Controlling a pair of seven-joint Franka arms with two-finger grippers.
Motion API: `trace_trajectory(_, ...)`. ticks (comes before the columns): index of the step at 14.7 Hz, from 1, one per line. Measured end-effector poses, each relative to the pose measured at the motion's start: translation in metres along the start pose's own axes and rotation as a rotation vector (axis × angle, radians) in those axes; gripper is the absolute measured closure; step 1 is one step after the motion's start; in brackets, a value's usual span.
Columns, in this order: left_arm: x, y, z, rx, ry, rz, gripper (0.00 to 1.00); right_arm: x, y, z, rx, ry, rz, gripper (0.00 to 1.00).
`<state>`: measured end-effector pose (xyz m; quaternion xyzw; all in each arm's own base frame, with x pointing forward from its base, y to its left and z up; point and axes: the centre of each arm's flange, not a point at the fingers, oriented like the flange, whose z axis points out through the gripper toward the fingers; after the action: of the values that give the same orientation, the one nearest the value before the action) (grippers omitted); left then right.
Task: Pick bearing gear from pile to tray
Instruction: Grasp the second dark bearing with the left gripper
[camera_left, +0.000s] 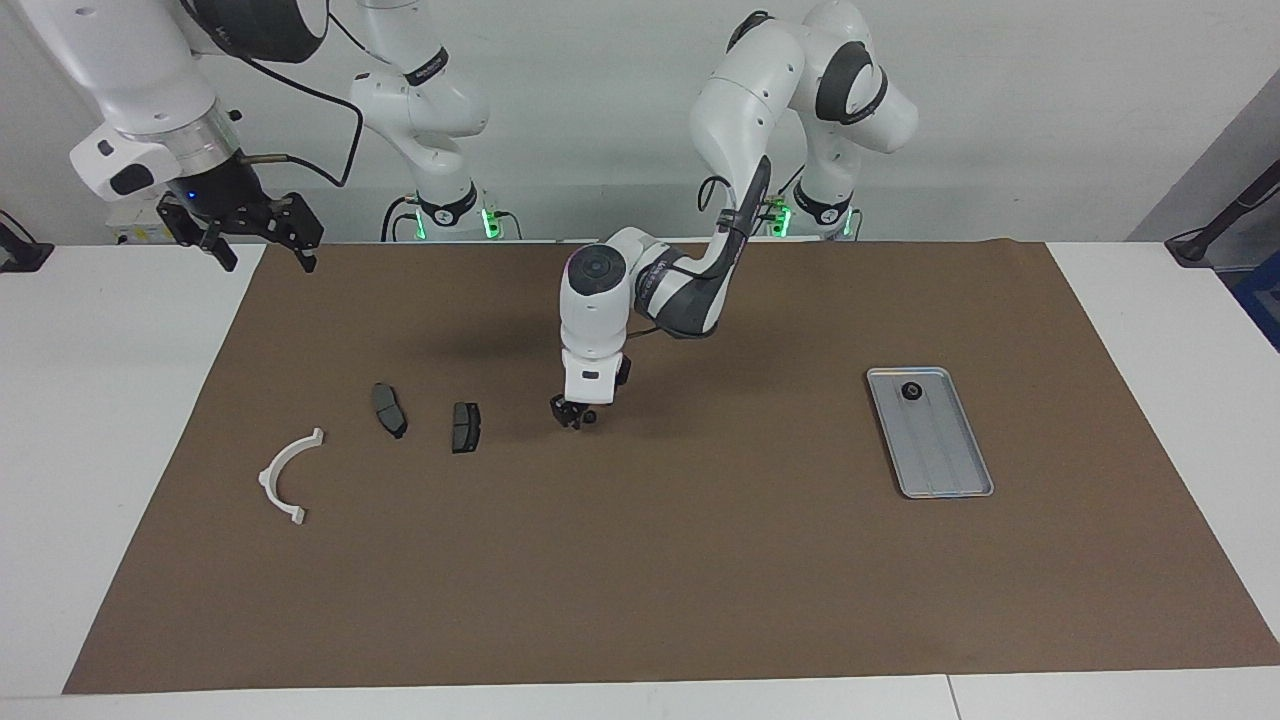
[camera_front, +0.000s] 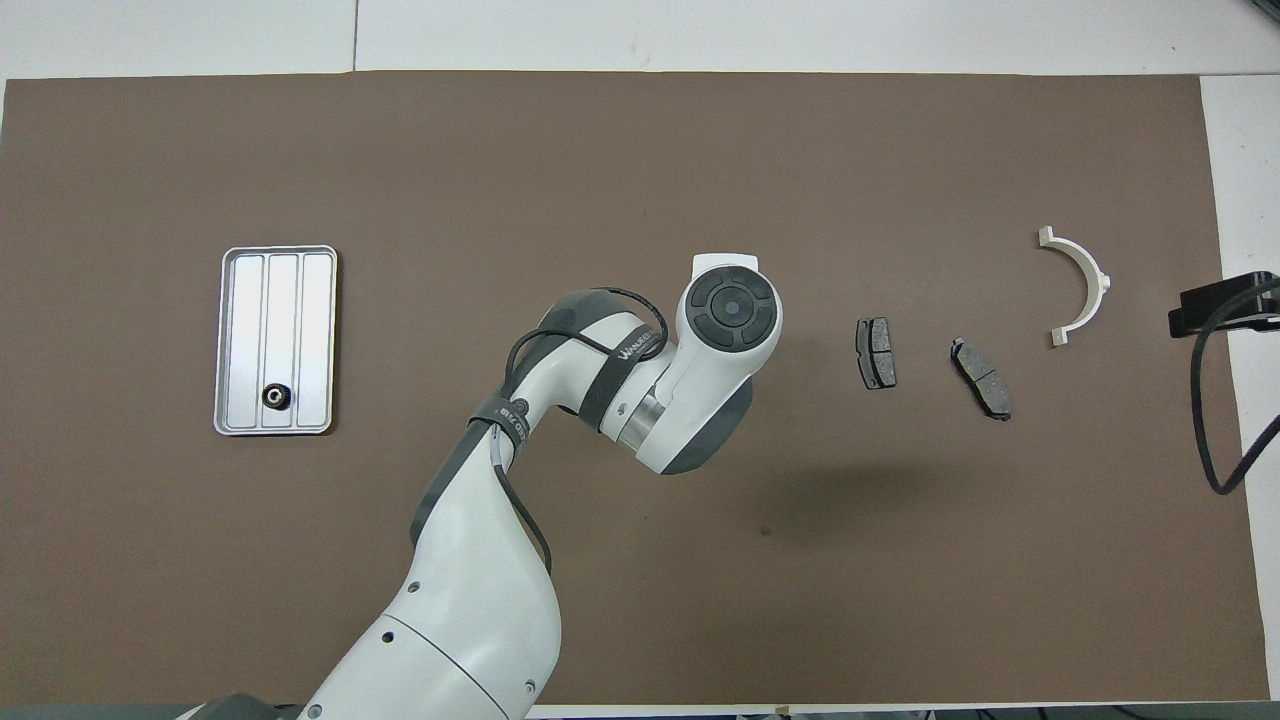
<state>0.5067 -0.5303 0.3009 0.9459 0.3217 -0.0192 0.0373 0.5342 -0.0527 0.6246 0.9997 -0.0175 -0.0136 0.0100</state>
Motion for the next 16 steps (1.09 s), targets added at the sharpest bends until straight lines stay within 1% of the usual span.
trace_trajectory(3, 0.000, 0.000, 0.004, 0.003, 0.000, -0.001, 0.30, 0.000, 0.000, 0.000, 0.000, 0.000, 0.000, 0.00)
trace_trajectory(5, 0.000, 0.000, 0.006, 0.004, 0.000, -0.002, 0.40, 0.000, 0.000, 0.000, 0.000, 0.000, 0.000, 0.00)
trace_trajectory(7, 0.001, 0.000, 0.006, 0.004, 0.001, -0.002, 0.40, 0.000, 0.000, 0.000, 0.000, 0.000, 0.000, 0.00)
trace_trajectory(8, 0.001, 0.000, 0.006, 0.005, 0.001, -0.002, 0.47, 0.000, 0.000, 0.000, 0.000, -0.001, 0.000, 0.00)
trace_trajectory(10, 0.001, 0.000, 0.004, 0.005, 0.001, -0.003, 0.70, 0.000, 0.000, 0.001, 0.000, -0.003, 0.001, 0.00)
trace_trajectory(11, 0.001, 0.000, 0.004, 0.006, 0.001, -0.004, 0.76, 0.000, 0.000, 0.002, 0.000, -0.004, 0.001, 0.00)
trace_trajectory(14, 0.003, -0.003, 0.004, 0.031, 0.000, -0.008, 0.76, 0.000, 0.000, 0.002, 0.000, -0.004, 0.001, 0.00)
trace_trajectory(16, 0.017, -0.005, -0.006, 0.037, 0.011, -0.025, 0.76, 0.000, 0.000, 0.002, 0.000, -0.004, 0.001, 0.00)
